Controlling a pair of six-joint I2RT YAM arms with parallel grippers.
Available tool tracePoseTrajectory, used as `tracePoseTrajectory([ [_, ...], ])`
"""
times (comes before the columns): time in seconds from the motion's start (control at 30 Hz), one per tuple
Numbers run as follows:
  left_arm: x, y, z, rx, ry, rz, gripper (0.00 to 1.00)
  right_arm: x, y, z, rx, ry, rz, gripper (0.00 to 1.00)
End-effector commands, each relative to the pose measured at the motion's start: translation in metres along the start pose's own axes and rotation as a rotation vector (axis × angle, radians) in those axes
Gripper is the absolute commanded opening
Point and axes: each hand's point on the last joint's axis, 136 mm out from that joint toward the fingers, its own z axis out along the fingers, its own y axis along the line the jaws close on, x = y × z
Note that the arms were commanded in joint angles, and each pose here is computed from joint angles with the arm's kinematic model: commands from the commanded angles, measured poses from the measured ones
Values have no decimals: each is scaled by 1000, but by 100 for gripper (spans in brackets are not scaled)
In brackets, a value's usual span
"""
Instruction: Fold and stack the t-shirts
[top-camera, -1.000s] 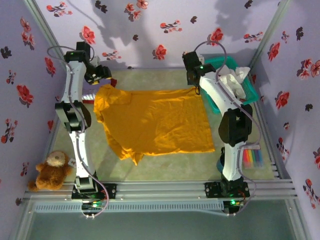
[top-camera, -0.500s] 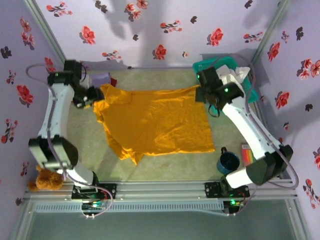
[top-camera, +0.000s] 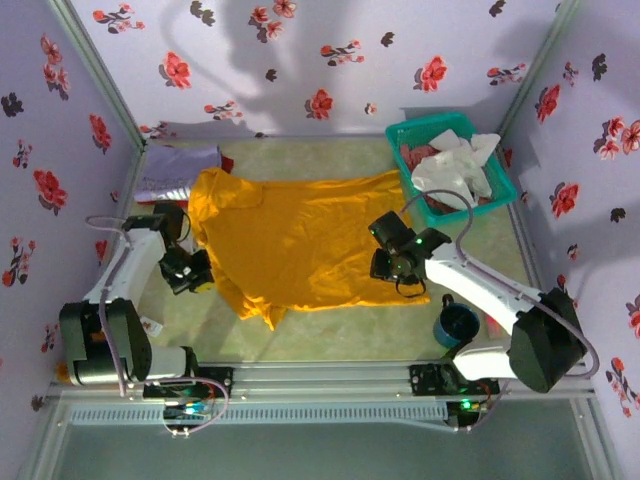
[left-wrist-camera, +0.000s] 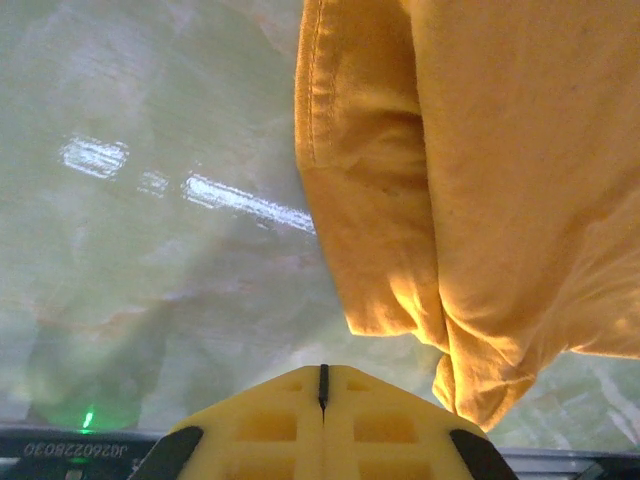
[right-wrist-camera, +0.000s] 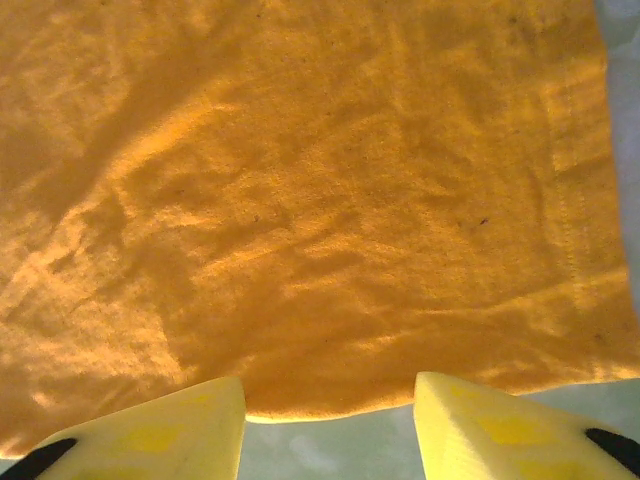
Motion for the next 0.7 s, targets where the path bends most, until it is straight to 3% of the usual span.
tracePoseTrajectory([
  [0.0,-13,-15,7,59,-20,-1,0,-12,17,-3,-84,-59,55,41],
  [0.27,-24,-19,28,64,-11,-24,0,-14,16,18,-16,-23,34,27],
  [0.5,-24,-22,59,68,37,-44,0,-12,26,39,-9,31,9,24],
  [0.67,-19,-4,88,39,49,-126,0,-11,18,44,12,26,8,24],
])
